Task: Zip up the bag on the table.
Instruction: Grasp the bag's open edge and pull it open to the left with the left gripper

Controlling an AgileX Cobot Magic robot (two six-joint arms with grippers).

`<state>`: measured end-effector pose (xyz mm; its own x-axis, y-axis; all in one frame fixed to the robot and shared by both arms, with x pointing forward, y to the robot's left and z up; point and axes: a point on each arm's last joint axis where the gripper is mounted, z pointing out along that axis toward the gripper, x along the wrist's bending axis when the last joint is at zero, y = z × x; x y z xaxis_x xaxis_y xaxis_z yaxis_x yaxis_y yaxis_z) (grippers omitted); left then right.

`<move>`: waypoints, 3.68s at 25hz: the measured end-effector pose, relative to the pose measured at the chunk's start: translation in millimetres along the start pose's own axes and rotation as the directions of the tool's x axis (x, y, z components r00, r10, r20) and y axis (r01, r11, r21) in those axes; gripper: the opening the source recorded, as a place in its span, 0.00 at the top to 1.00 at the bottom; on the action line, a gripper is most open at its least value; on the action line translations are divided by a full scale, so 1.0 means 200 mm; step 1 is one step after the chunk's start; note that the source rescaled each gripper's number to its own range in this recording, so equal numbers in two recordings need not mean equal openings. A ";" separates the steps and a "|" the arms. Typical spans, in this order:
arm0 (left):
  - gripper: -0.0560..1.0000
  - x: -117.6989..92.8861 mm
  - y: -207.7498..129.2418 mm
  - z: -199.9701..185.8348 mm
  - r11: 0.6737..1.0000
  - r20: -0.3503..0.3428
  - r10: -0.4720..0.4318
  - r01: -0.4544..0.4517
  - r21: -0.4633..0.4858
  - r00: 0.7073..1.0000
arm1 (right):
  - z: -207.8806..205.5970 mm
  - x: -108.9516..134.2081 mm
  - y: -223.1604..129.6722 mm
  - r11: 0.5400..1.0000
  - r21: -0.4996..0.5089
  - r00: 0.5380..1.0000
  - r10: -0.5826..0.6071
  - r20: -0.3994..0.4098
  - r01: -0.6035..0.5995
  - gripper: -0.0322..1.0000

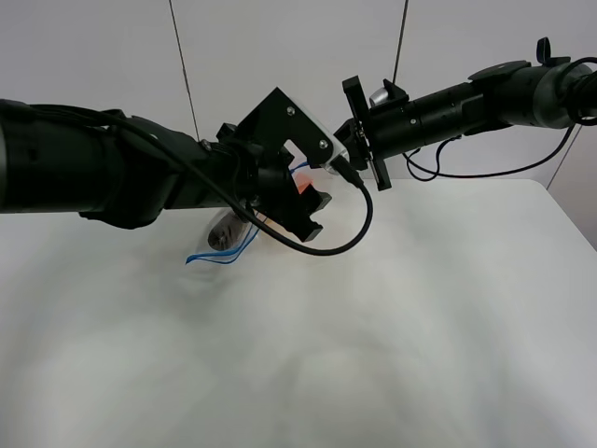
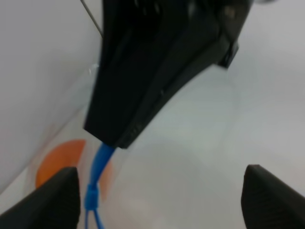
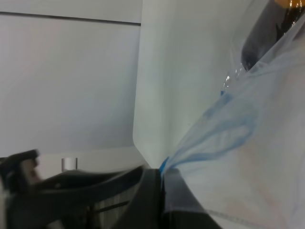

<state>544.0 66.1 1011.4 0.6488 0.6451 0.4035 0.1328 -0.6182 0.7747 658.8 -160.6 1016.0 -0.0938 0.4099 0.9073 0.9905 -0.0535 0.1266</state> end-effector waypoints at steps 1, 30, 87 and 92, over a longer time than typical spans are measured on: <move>0.14 0.00 -0.01 0.03 1.000 -0.016 0.005 -0.005 0.011 1.000 | 0.00 0.00 0.00 1.000 0.000 1.000 0.000 0.000 0.000 0.97; 0.73 0.07 -0.03 0.08 1.000 -0.094 -0.003 0.006 0.028 0.996 | 0.00 0.00 0.00 1.000 -0.001 1.000 0.000 0.001 0.000 0.97; 0.95 0.72 -0.43 0.00 0.969 -0.316 -0.130 0.187 0.160 0.940 | -0.31 0.14 0.09 0.971 -0.239 0.979 -0.070 -0.192 0.023 0.97; 0.95 0.77 -0.47 -0.02 0.964 -0.334 -0.139 0.204 0.167 0.932 | -0.31 0.14 0.09 0.971 -0.239 0.979 -0.070 -0.192 0.023 0.97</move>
<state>628.6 225.4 1002.2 0.3360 0.8376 0.4308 0.3862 -0.5396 0.7481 668.0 -206.6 1068.8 -0.1805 0.2303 0.9562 0.9354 -0.2604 0.2393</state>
